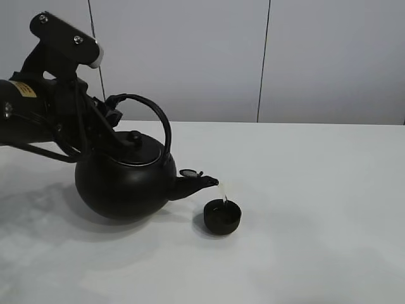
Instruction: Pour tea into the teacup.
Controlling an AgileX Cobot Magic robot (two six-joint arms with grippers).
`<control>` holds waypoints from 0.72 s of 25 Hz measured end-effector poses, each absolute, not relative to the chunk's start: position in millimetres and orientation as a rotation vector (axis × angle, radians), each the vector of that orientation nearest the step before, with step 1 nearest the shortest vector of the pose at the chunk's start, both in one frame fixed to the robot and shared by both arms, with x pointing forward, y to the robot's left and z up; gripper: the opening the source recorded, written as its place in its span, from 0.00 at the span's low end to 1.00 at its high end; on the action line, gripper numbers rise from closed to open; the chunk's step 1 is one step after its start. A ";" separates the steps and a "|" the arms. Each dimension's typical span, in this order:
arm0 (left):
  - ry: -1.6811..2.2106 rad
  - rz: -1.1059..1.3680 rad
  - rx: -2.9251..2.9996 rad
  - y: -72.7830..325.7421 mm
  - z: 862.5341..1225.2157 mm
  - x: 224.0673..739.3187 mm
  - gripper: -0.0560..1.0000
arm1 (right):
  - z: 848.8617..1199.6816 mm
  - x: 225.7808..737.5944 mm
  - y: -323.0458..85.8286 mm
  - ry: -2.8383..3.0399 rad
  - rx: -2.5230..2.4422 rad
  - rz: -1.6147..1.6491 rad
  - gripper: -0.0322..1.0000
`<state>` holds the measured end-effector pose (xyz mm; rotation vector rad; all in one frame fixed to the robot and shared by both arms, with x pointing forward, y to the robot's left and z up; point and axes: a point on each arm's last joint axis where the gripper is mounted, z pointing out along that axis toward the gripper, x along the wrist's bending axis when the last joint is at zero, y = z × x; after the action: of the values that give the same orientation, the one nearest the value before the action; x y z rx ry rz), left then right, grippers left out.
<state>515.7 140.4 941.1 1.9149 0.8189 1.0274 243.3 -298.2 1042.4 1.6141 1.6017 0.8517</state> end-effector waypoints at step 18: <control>1.141 0.953 1.577 209.7 932.3 502.8 0.16 | 1042.6 243.4 -298.2 1.600 1.613 0.853 0.47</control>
<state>502.8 209.7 932.3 1.5766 1.1411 0.9529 243.4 -298.2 1042.6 1.6127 1.6002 0.8530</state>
